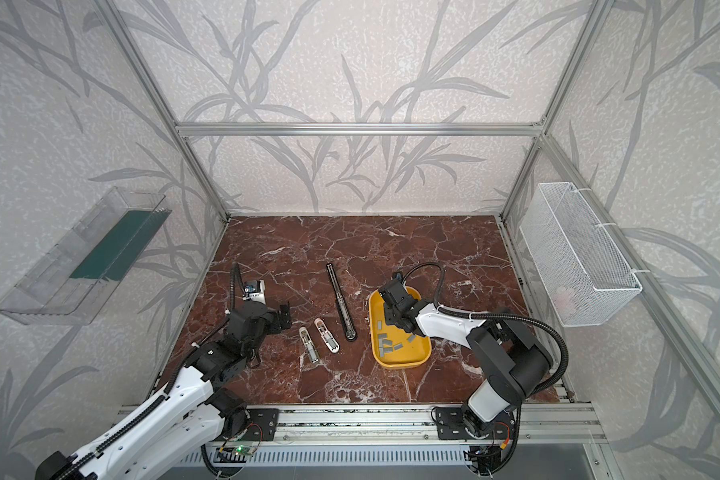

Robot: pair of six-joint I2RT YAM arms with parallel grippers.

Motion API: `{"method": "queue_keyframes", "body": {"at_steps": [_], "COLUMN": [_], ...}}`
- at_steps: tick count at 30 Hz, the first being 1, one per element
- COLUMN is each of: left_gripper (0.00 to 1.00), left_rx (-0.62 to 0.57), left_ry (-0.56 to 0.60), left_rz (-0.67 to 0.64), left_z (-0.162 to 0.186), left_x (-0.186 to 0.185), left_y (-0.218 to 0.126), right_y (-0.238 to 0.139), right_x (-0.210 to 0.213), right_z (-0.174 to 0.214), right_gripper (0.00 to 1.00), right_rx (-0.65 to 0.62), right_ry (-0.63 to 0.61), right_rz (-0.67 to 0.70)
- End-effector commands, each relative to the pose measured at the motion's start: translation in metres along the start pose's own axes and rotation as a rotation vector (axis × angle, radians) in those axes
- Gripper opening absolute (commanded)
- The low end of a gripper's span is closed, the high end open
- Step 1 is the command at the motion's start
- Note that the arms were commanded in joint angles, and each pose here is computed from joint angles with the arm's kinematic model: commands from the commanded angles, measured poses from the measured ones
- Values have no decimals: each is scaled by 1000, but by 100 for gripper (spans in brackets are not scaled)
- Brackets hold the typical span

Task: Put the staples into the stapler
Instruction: 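Lower the right gripper into the yellow tray and close on a grey staple strip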

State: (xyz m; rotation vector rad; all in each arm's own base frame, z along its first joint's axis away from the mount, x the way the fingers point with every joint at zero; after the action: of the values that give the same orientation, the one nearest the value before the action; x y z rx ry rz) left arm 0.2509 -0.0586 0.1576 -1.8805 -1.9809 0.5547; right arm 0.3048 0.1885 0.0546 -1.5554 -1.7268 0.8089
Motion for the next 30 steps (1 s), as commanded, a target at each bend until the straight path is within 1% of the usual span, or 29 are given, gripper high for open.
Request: {"method": "queue_keyframes", "body": {"at_steps": [1, 3, 6, 14, 20, 24, 30], "left_gripper": [98, 98, 98, 98, 98, 98, 98], "left_rx": [-19, -26, -43, -53, -57, -53, -58], "left_ry": [-10, -16, -27, -36, -38, -38, -44], "left_rz": [-10, -7, 5, 20, 28, 33, 38], "left_z": [-2, -2, -3, -1, -1, -1, 0], "left_x": [4, 5, 5, 6, 5, 4, 5], "left_y": [-3, -5, -8, -11, -11, -11, -13], "right_y": [3, 2, 1, 3, -1, -7, -14], "right_x": [1, 3, 1, -11, -2, 1, -2], "right_z": [-1, 2, 6, 18, 20, 21, 15], "right_gripper": [42, 43, 48, 50, 48, 47, 46], "right_rx": [2, 14, 27, 39, 62, 53, 22], "right_ry": [-7, -3, 4, 21, 14, 20, 16], "right_rz": [-8, -24, -27, -2, -65, -114, -98]}}
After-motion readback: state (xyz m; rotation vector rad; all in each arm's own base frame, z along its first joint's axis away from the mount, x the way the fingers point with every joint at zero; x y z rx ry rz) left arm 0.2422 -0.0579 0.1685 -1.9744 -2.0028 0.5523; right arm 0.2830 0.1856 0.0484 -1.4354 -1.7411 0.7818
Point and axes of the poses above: each gripper's point midway between its finger pads, its own y axis out along the fingers, its own x axis along the line the jaws close on, z = x × y, the point moved 2 cm from there along -y, back along the fingers, and after that the axes turned 4 degrees about y, right-handed, at the moved point
